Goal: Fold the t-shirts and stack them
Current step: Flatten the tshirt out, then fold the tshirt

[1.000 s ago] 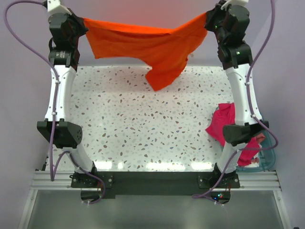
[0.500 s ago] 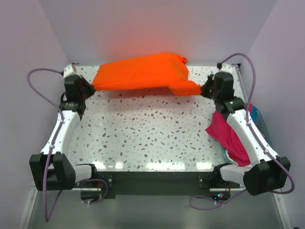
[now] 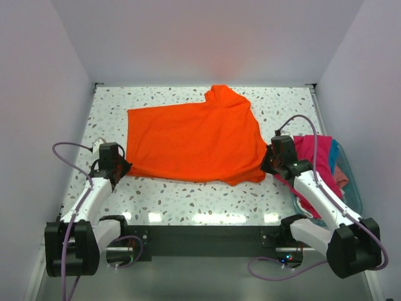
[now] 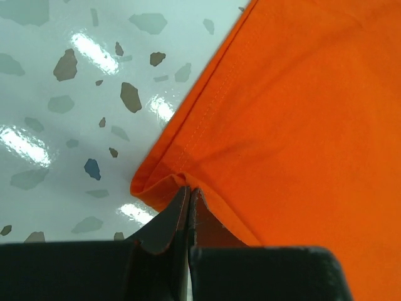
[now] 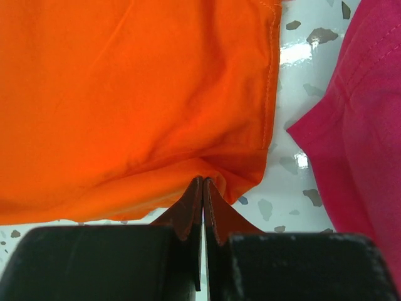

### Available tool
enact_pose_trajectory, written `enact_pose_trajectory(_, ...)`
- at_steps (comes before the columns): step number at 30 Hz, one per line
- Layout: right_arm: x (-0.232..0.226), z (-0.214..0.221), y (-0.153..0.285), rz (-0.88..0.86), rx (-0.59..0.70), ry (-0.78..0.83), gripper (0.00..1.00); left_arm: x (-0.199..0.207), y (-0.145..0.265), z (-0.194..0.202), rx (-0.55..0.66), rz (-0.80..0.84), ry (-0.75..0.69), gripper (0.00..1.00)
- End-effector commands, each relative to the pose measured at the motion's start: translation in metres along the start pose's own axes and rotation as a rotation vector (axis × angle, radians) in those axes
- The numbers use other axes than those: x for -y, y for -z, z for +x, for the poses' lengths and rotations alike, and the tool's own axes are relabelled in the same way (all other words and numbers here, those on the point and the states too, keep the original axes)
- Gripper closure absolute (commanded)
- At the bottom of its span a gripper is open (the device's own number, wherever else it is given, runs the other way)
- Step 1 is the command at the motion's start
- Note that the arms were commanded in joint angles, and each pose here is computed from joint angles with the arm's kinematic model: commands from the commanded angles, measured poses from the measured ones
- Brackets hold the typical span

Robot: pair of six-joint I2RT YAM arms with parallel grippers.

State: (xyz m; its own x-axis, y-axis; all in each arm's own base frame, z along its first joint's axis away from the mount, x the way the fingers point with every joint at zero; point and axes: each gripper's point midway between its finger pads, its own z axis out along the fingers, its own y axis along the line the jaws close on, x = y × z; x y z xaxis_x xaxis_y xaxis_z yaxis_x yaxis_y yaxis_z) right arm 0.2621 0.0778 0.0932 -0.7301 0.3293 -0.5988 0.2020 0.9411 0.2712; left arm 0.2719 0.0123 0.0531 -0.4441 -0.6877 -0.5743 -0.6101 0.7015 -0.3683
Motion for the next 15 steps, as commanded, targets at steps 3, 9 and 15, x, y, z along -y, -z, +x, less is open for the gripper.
enact_pose_trajectory(3,-0.018,-0.031,-0.003,-0.018,0.051,-0.011,1.0,0.024,0.005,-0.038,0.095,0.035,0.052,1.0)
enact_pose_trajectory(9,-0.048,-0.088,-0.012,-0.013,0.098,0.008,1.0,0.053,-0.002,-0.07,0.113,0.043,0.047,1.0)
enact_pose_trajectory(15,-0.07,-0.118,-0.046,0.008,0.063,0.019,1.0,0.062,-0.027,-0.075,0.071,-0.001,0.043,1.0)
